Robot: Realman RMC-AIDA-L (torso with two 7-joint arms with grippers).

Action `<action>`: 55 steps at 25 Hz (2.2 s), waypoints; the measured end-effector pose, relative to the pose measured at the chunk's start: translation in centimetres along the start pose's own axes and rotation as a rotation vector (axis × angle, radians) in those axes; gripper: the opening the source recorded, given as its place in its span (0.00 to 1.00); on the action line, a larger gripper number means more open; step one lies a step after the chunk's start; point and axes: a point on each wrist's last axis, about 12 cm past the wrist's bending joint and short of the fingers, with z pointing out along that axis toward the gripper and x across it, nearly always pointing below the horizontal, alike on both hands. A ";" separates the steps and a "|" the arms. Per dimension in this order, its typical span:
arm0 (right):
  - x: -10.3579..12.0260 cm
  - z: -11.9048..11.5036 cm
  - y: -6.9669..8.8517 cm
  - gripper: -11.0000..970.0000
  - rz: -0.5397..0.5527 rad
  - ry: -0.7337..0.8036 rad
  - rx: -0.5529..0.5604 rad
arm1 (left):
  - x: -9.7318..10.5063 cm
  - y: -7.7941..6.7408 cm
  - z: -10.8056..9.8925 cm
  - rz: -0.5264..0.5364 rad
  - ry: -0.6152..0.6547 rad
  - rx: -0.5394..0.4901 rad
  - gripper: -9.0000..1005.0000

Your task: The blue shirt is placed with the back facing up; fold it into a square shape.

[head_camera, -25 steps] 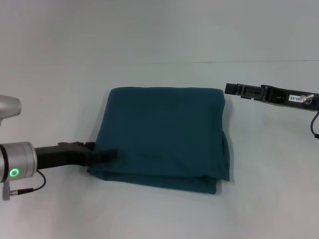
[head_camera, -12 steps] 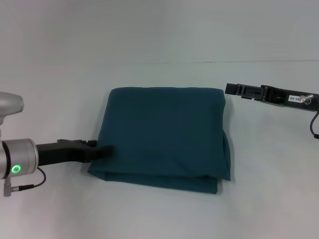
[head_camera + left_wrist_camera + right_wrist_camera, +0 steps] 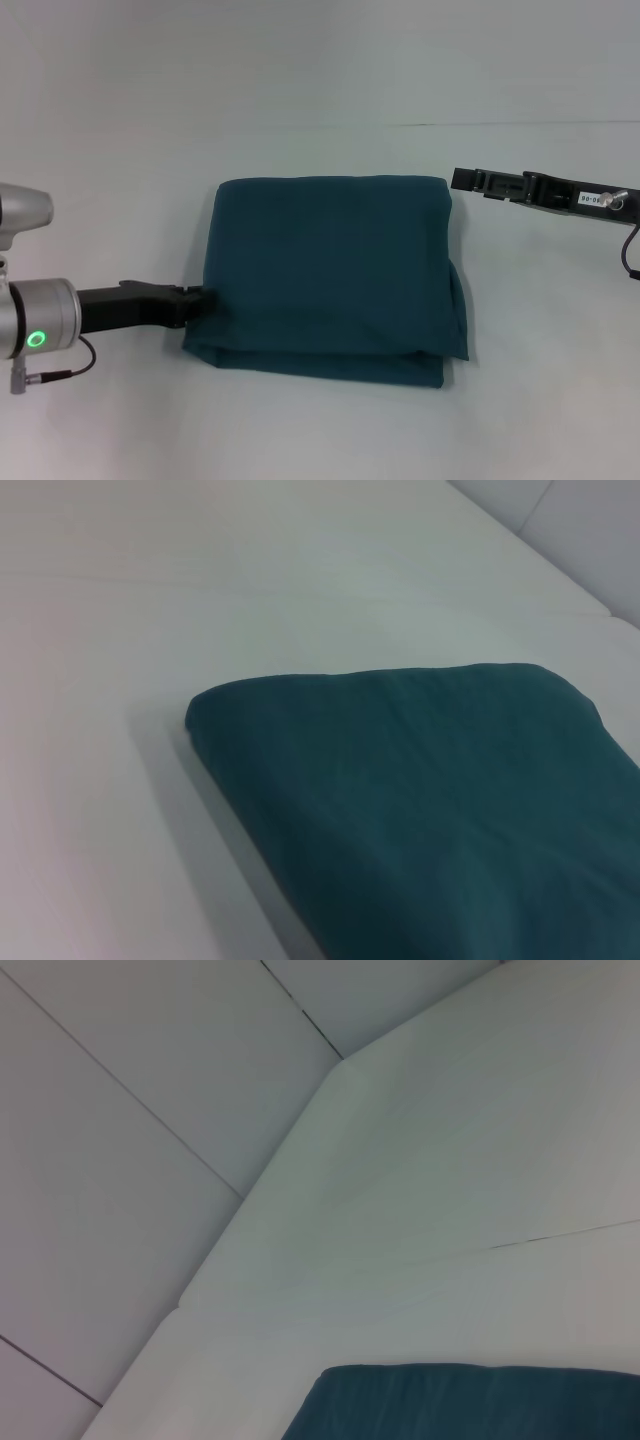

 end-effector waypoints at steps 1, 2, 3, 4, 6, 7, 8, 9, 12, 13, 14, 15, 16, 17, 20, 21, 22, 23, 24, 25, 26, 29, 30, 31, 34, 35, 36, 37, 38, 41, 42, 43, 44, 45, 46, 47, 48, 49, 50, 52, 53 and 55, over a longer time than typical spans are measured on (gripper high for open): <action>0.0 0.0 0.0 0.94 0.000 0.000 0.000 | -0.1 0.0 0.0 0.002 -0.001 -0.001 0.29; 0.0 0.0 0.0 0.94 0.000 0.000 0.000 | -0.2 0.0 0.1 0.002 -0.002 -0.002 0.27; 0.0 0.0 0.0 0.94 -0.002 0.001 0.001 | -0.3 0.0 0.1 0.003 -0.007 -0.007 0.25; 0.0 0.1 0.0 0.94 -0.003 0.002 0.003 | -0.4 0.1 0.1 0.001 -0.013 -0.013 0.23; 0.0 0.2 0.0 0.94 -0.007 0.006 0.006 | -0.8 0.2 0.2 -0.002 -0.025 -0.020 0.18; 0.0 0.2 0.0 0.94 -0.009 0.008 0.007 | -1.0 0.1 0.2 -0.002 -0.029 -0.021 0.15; 0.0 0.3 0.0 0.94 -0.011 0.010 0.008 | -1.3 0.1 0.3 0.000 -0.033 -0.020 0.12; -0.1 0.3 0.1 0.94 -0.013 0.012 0.008 | -1.6 0.0 0.5 0.004 -0.035 -0.018 0.10; -0.2 0.4 0.1 0.94 -0.018 0.014 0.009 | -2.5 -0.3 0.9 0.021 -0.040 -0.010 0.04; -0.3 0.5 0.2 0.94 -0.019 0.014 0.008 | -2.8 -0.4 1.1 0.026 -0.041 -0.006 0.04; -0.3 0.5 0.2 0.94 -0.021 0.014 0.008 | -3.2 -0.5 1.2 0.030 -0.043 -0.005 0.04; -0.4 0.5 0.2 0.94 -0.022 0.014 0.008 | -3.5 -0.5 1.4 0.030 -0.045 -0.007 0.04; -0.4 0.5 0.2 0.94 -0.023 0.014 0.008 | -3.7 -0.4 1.5 0.029 -0.048 -0.013 0.04; -0.5 0.5 0.2 0.94 -0.024 0.014 0.008 | -3.9 -0.4 1.5 0.028 -0.050 -0.020 0.04; -0.6 0.4 0.1 0.94 -0.024 0.013 0.011 | -4.3 -0.1 1.5 0.017 -0.061 -0.043 0.04; -0.6 0.4 0.1 0.94 -0.023 0.012 0.011 | -4.4 0.1 1.5 0.007 -0.067 -0.054 0.05; -0.7 0.3 0.1 0.94 -0.023 0.012 0.012 | -4.5 0.2 1.4 -0.001 -0.073 -0.062 0.05; -0.7 0.3 0.1 0.94 -0.023 0.012 0.012 | -4.6 0.4 1.2 -0.016 -0.086 -0.074 0.05; -0.7 0.3 0.1 0.94 -0.022 0.013 0.011 | -4.6 0.6 1.1 -0.028 -0.096 -0.080 0.05; -0.7 0.3 0.1 0.94 -0.022 0.014 0.010 | -4.6 0.8 0.9 -0.040 -0.107 -0.087 0.06; -0.7 0.2 0.1 0.94 -0.022 0.014 0.010 | -4.5 1.0 0.7 -0.054 -0.119 -0.092 0.06; -0.8 0.2 0.1 0.94 -0.022 0.015 0.010 | -4.1 1.5 0.2 -0.089 -0.143 -0.103 0.07; -0.8 0.2 0.1 0.94 -0.023 0.016 0.010 | -3.9 1.5 0.0 -0.099 -0.145 -0.103 0.07; -0.9 0.2 0.1 0.94 -0.024 0.016 0.009 | -3.7 1.6 -0.1 -0.108 -0.145 -0.101 0.07; -1.0 0.4 0.3 0.94 -0.030 0.021 0.004 | -3.0 1.5 -0.4 -0.131 -0.136 -0.082 0.08; -1.0 0.5 0.3 0.94 -0.032 0.024 0.003 | -2.7 1.5 -0.5 -0.140 -0.131 -0.073 0.08; -1.1 0.5 0.4 0.94 -0.036 0.028 0.001 | -2.4 1.5 -0.6 -0.151 -0.128 -0.066 0.08; -1.1 0.6 0.5 0.94 -0.038 0.032 0.001 | -2.1 1.4 -0.8 -0.162 -0.123 -0.055 0.08; -1.1 0.6 0.5 0.94 -0.039 0.034 0.000 | -1.8 1.3 -0.9 -0.173 -0.117 -0.038 0.09; -1.2 0.7 0.5 0.94 -0.041 0.039 0.000 | -1.2 0.9 -1.5 -0.196 -0.105 0.018 0.09; -1.2 0.6 0.5 0.94 -0.042 0.039 0.001 | -1.0 0.8 -1.7 -0.203 -0.106 0.032 0.10; -1.3 0.6 0.5 0.94 -0.043 0.040 0.001 | -0.8 0.8 -1.9 -0.211 -0.107 0.046 0.10; -1.3 0.6 0.5 0.94 -0.045 0.042 0.002 | -0.7 0.7 -2.0 -0.215 -0.108 0.057 0.10; -1.3 0.6 0.5 0.94 -0.046 0.044 0.002 | -0.5 0.5 -2.0 -0.222 -0.108 0.069 0.10; -1.3 0.6 0.5 0.94 -0.047 0.046 0.002 | -0.3 0.4 -2.0 -0.226 -0.107 0.079 0.11; -1.3 0.7 0.5 0.94 -0.047 0.048 0.002 | -0.2 0.3 -1.9 -0.229 -0.107 0.084 0.11; -1.3 0.7 0.5 0.94 -0.047 0.049 0.002 | 0.0 0.1 -1.8 -0.233 -0.106 0.091 0.11; -1.3 0.7 0.5 0.94 -0.047 0.050 0.002 | 0.1 0.0 -1.6 -0.237 -0.105 0.096 0.11; -1.3 0.7 0.5 0.94 -0.046 0.051 0.002 | 0.3 -0.2 -1.4 -0.241 -0.102 0.105 0.11; -1.3 0.7 0.5 0.94 -0.046 0.051 0.002 | 0.5 -0.5 -1.1 -0.244 -0.098 0.116 0.12; -1.2 0.7 0.5 0.94 -0.045 0.052 0.001 | 0.6 -0.6 -1.0 -0.245 -0.096 0.121 0.12; -1.1 0.7 0.5 0.94 -0.040 0.054 0.000 | 0.6 -0.7 -1.0 -0.246 -0.095 0.127 0.13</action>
